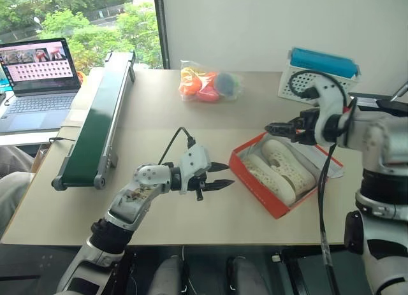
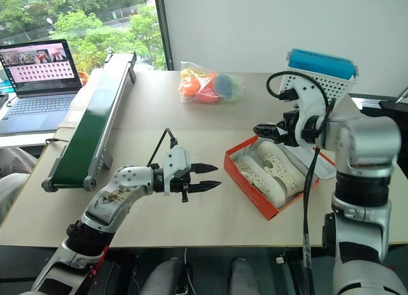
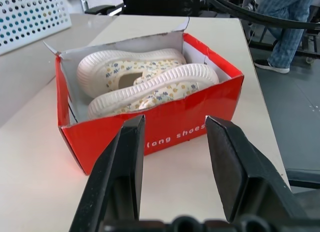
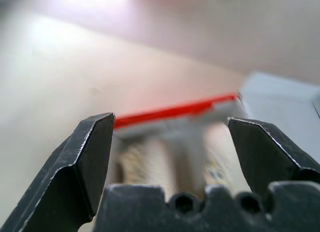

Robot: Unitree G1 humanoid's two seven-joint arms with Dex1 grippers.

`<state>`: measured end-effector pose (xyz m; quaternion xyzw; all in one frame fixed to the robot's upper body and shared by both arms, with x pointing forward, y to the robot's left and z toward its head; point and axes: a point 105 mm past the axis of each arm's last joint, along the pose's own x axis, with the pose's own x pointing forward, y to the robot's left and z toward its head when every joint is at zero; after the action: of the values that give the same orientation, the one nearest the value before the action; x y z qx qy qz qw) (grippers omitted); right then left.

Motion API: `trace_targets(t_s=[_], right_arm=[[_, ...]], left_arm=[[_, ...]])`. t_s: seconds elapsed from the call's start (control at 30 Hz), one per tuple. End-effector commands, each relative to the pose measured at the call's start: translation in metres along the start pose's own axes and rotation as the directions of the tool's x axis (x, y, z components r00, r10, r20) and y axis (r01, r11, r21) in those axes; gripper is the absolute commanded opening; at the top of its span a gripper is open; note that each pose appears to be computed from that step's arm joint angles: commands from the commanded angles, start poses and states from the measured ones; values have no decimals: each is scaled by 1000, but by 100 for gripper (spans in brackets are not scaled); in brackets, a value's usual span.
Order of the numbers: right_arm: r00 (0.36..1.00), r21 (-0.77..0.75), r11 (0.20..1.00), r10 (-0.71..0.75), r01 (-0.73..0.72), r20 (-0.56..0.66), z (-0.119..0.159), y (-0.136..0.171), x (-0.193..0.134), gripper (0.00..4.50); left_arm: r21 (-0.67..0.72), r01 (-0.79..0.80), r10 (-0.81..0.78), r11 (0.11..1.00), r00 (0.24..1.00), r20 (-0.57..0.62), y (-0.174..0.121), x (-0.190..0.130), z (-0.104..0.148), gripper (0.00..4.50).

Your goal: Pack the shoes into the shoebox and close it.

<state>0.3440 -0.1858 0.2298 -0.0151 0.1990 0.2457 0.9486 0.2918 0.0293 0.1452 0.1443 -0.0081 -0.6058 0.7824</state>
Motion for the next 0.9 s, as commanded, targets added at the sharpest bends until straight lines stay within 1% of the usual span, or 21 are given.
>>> trace_targets(t_s=[0.03, 0.1, 0.17, 0.23, 0.27, 0.3, 0.37, 0.43, 0.47, 0.53, 0.63, 0.67, 0.73, 0.77, 0.83, 0.9], right_arm=[[989, 107, 986, -133, 126, 60, -23, -19, -31, 284], [979, 116, 974, -200, 194, 46, -36, -27, -41, 208], [961, 19, 961, -277, 277, -9, -50, -33, -51, 148], [926, -93, 929, -366, 357, -98, -68, -42, -59, 76], [917, -163, 921, -375, 353, -137, -76, -41, -60, 45], [912, -217, 917, -373, 334, -169, -82, -39, -61, 2], [934, -310, 922, -302, 233, -194, -86, -25, -59, 2], [955, -414, 902, -222, 125, -196, -83, -10, -59, 2], [960, -494, 867, -192, 69, -203, -81, -4, -62, 2], [964, -597, 802, -154, -6, -216, -79, 3, -65, 2], [954, -667, 728, -63, -156, -293, -79, 13, -71, 2], [947, -668, 718, -42, -194, -320, -77, 13, -72, 2], [930, -638, 727, 3, -254, -367, -77, 15, -75, 56], [915, -632, 715, 29, -300, -402, -79, 18, -77, 78], [895, -629, 692, 55, -353, -442, -82, 22, -79, 146], [876, -649, 639, 85, -414, -476, -85, 27, -79, 210]], left_arm=[[30, -22, 22, 999, 999, 27, 5, -1, 8, 204], [23, -26, 25, 999, 999, 31, 6, -2, 9, 204], [18, -29, 29, 999, 999, 29, 7, -2, 8, 204], [14, -28, 28, 999, 999, 27, 8, -1, 7, 204], [14, -23, 22, 1000, 999, 27, 8, 0, 7, 204], [16, -18, 18, 1000, 1000, 26, 8, 1, 7, 204], [17, -11, 10, 1000, 1000, 29, 7, 3, 8, 204], [19, -3, 3, 1000, 1000, 31, 7, 4, 9, 204], [20, 0, -1, 1000, 1000, 31, 7, 4, 9, 204], [20, 3, -4, 1000, 1000, 31, 7, 4, 9, 204], [21, 9, -9, 1000, 1000, 28, 7, 5, 8, 204], [20, 11, -11, 1000, 1000, 27, 6, 6, 7, 204], [17, 12, -12, 1000, 1000, 27, 5, 6, 7, 204], [16, 11, -11, 1000, 1000, 27, 5, 6, 6, 204], [15, 9, -10, 1000, 1000, 27, 5, 6, 6, 204], [11, 4, -5, 1000, 1000, 27, 4, 6, 6, 204]])
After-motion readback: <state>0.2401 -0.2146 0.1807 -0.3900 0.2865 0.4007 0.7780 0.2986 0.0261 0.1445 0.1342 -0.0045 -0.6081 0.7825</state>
